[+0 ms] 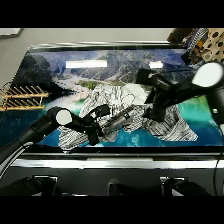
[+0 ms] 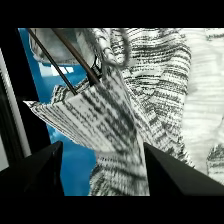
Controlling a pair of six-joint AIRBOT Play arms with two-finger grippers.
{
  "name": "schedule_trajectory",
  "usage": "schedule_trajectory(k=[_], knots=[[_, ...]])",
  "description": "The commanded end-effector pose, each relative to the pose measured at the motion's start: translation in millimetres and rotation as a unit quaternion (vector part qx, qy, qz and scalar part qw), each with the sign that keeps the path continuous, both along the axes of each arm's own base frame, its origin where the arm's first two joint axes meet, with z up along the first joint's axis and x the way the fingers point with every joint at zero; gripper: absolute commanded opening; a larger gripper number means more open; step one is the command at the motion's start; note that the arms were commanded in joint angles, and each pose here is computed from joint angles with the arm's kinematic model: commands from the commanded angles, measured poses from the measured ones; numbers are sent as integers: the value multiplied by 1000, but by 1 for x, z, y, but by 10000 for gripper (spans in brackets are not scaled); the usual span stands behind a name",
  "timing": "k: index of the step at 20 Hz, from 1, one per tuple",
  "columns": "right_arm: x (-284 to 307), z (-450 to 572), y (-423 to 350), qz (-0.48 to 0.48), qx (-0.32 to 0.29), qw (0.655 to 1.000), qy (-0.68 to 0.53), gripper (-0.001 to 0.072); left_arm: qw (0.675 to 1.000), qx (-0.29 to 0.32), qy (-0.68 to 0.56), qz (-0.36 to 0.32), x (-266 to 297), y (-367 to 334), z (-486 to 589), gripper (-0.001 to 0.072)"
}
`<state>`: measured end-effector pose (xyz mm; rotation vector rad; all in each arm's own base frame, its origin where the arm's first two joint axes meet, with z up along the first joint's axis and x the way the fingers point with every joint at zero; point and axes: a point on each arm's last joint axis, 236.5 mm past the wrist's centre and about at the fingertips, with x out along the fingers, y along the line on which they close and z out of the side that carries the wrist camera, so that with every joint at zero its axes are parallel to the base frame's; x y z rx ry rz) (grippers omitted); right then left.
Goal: Fold the clothes and pants, and hang the long-sleeved shirts on hangers.
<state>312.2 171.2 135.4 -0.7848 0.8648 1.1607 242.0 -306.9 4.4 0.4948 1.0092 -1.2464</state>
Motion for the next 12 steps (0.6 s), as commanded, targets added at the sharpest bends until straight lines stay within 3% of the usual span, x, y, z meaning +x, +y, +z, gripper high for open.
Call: schedule_trajectory(k=[1,3,4,5,7,10,11,12], knots=[[17,-22,9,42,-35,998,-23,524,1000,0,-1,0,0,0,0,18],[21,-30,11,41,-34,998,-16,521,1000,0,-1,0,0,0,0,18],[21,-32,12,42,-33,999,-10,452,1000,0,-1,0,0,0,0,18],[18,-34,14,45,-29,999,0,273,1000,0,-1,0,0,0,0,18],[6,-35,19,56,-20,998,24,33,1000,0,1,2,0,0,0,18],[-7,-37,16,64,-26,996,51,25,1000,0,8,14,1,0,0,26],[-11,-37,15,66,-28,996,58,24,1000,2,12,24,2,1,0,94],[-13,-36,14,67,-29,996,60,23,999,0,19,44,5,2,0,268]])
